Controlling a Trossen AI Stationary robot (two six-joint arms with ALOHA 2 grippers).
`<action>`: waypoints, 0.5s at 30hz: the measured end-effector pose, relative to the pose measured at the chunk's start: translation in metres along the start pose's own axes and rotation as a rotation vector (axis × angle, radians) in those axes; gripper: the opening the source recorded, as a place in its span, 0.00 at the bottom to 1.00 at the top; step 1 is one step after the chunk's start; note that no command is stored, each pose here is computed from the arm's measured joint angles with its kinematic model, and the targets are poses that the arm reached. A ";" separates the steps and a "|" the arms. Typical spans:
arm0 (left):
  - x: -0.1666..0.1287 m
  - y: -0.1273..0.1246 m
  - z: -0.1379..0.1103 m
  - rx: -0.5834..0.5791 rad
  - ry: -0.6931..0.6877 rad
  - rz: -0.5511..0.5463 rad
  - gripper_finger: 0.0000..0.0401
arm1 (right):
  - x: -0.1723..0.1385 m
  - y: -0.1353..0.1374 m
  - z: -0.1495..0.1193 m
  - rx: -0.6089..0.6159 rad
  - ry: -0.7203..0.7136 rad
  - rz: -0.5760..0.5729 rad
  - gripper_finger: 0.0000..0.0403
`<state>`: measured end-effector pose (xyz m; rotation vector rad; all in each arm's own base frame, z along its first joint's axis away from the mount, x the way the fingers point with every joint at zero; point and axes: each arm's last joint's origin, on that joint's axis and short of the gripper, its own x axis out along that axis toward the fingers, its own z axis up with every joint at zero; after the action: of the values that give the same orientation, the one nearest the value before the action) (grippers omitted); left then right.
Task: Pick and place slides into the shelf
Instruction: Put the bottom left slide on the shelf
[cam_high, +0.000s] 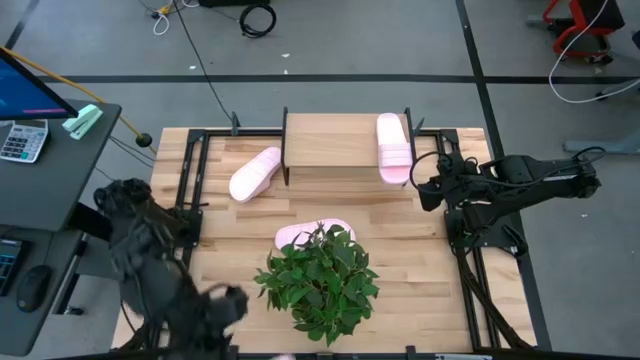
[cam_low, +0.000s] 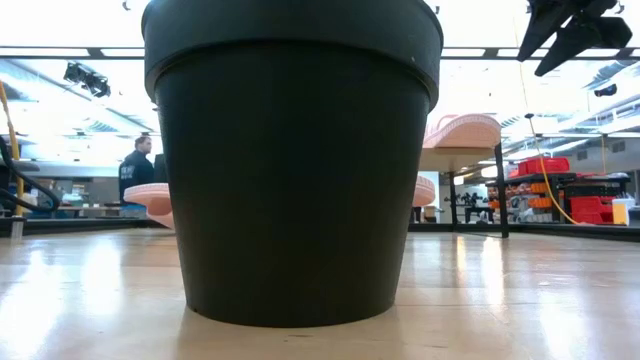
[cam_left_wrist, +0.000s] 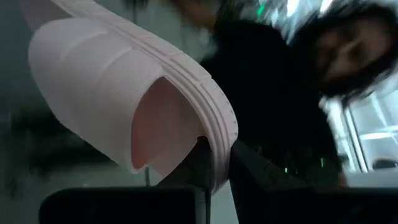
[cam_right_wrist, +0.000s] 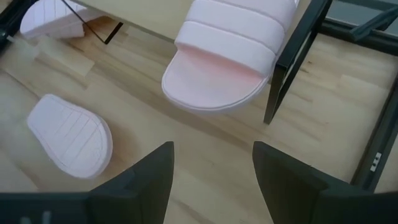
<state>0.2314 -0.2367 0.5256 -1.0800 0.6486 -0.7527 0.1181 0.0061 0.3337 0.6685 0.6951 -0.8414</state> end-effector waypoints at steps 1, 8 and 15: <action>-0.004 -0.003 0.006 0.034 -0.049 -0.017 0.09 | 0.000 0.000 0.000 0.000 0.003 0.001 0.56; -0.031 -0.018 0.043 0.331 -0.321 -0.117 0.09 | 0.000 0.000 0.000 -0.009 0.006 0.002 0.56; -0.044 -0.020 0.073 0.567 -0.505 -0.143 0.09 | 0.000 0.000 0.000 -0.013 0.007 0.001 0.56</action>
<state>0.2582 -0.1685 0.5737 -0.7443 -0.0795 -0.6908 0.1179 0.0063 0.3335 0.6601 0.7063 -0.8331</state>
